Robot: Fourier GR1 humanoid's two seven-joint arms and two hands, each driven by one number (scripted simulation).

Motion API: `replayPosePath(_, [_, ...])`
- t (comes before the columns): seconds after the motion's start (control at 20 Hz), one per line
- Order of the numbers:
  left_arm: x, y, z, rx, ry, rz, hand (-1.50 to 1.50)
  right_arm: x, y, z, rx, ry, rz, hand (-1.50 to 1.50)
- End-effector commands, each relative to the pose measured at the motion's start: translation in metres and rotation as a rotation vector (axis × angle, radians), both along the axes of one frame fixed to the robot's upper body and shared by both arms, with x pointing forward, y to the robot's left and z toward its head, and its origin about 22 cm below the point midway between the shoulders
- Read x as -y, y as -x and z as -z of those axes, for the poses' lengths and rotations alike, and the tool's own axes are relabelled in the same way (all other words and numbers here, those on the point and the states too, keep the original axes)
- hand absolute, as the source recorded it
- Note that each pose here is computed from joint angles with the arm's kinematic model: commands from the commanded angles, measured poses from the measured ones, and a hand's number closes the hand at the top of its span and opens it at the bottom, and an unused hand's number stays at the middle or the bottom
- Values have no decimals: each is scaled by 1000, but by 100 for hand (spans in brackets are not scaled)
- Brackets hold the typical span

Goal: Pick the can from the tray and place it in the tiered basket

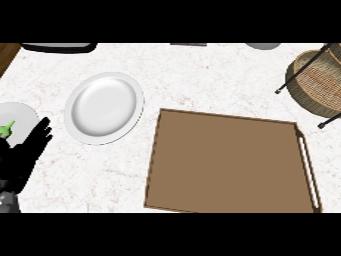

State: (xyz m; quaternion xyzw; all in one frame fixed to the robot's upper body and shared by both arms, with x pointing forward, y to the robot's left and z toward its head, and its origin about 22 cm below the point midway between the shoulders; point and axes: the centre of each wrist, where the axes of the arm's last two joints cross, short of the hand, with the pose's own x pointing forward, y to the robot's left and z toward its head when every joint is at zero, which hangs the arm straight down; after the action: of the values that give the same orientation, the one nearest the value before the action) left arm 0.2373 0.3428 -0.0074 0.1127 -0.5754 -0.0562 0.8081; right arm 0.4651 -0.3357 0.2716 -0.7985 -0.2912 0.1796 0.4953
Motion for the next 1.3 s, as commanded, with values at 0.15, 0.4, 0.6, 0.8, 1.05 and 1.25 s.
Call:
replayPosePath(0.15, [0, -6, -1, 6, -5, -33, 0, 5, 2, -8, -154, 53, -19, 150])
replayPosePath(0.4, [-4, -3, 4, 2, -12, -3, 0, 24, 8, -1, -189, -53, 23, 150])
replayPosePath(0.6, [7, -2, 3, 14, -1, 10, 0, 24, 7, 10, -318, -289, 165, 150])
replayPosePath(0.8, [1, -3, 10, -6, 4, -6, 0, 46, 16, 15, -348, -365, 273, -150])
replayPosePath(1.05, [-5, 6, 12, 3, -7, -19, 0, 60, 22, 21, -154, -409, 271, -150])
replayPosePath(1.25, [-1, 0, 7, 10, 7, -17, 0, 42, 15, 5, -6, -371, 194, -150])
